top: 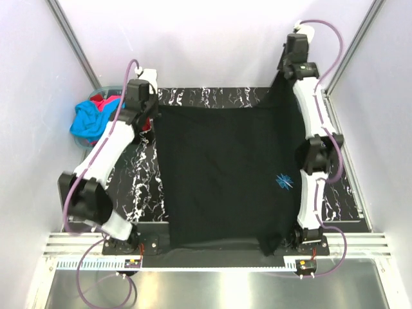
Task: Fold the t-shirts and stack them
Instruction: Flatten the tshirt out, then fold the tshirt
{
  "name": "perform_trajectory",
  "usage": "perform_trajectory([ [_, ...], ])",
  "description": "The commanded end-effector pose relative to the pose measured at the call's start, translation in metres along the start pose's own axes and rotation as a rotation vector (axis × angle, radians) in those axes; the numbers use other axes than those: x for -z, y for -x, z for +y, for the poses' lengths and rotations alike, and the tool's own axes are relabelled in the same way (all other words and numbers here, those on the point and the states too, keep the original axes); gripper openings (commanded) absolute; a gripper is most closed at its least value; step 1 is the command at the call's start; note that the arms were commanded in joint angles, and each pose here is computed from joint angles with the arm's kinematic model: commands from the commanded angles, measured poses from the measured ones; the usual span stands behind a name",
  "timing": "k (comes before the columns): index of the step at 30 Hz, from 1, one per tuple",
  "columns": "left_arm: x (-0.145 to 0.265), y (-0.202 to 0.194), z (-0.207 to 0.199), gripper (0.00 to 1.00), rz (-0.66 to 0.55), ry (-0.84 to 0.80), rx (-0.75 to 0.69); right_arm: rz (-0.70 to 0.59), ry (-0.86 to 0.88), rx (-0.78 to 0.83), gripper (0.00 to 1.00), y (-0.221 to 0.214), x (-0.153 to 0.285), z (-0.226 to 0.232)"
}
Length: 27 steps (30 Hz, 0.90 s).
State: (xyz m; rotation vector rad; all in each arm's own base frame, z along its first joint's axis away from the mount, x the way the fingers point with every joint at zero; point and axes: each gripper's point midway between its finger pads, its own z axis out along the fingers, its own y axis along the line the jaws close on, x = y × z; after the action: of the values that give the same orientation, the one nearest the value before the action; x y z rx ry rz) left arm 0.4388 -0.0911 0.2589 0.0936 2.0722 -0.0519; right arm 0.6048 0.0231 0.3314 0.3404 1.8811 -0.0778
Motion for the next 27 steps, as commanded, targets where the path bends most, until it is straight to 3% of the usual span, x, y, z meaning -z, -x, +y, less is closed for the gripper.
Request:
perform_trajectory([
  [1,-0.038,0.027,0.029,0.00,-0.073,0.087,-0.031,-0.131,0.113,-0.069,0.00,0.024,-0.034,0.023],
  [7,-0.108,0.006,0.061,0.00,0.016,0.123,-0.044,-0.039,0.201,-0.081,0.00,-0.041,-0.099,0.042],
  [13,-0.141,-0.004,0.077,0.00,0.033,0.128,-0.053,-0.028,0.242,-0.116,0.00,-0.056,-0.116,0.040],
  [21,-0.157,-0.003,0.100,0.00,0.014,0.159,-0.037,-0.035,0.265,-0.128,0.00,-0.041,-0.103,0.038],
  [27,-0.161,-0.011,0.119,0.00,0.035,0.212,-0.074,0.006,0.212,-0.154,0.00,-0.034,-0.061,0.022],
])
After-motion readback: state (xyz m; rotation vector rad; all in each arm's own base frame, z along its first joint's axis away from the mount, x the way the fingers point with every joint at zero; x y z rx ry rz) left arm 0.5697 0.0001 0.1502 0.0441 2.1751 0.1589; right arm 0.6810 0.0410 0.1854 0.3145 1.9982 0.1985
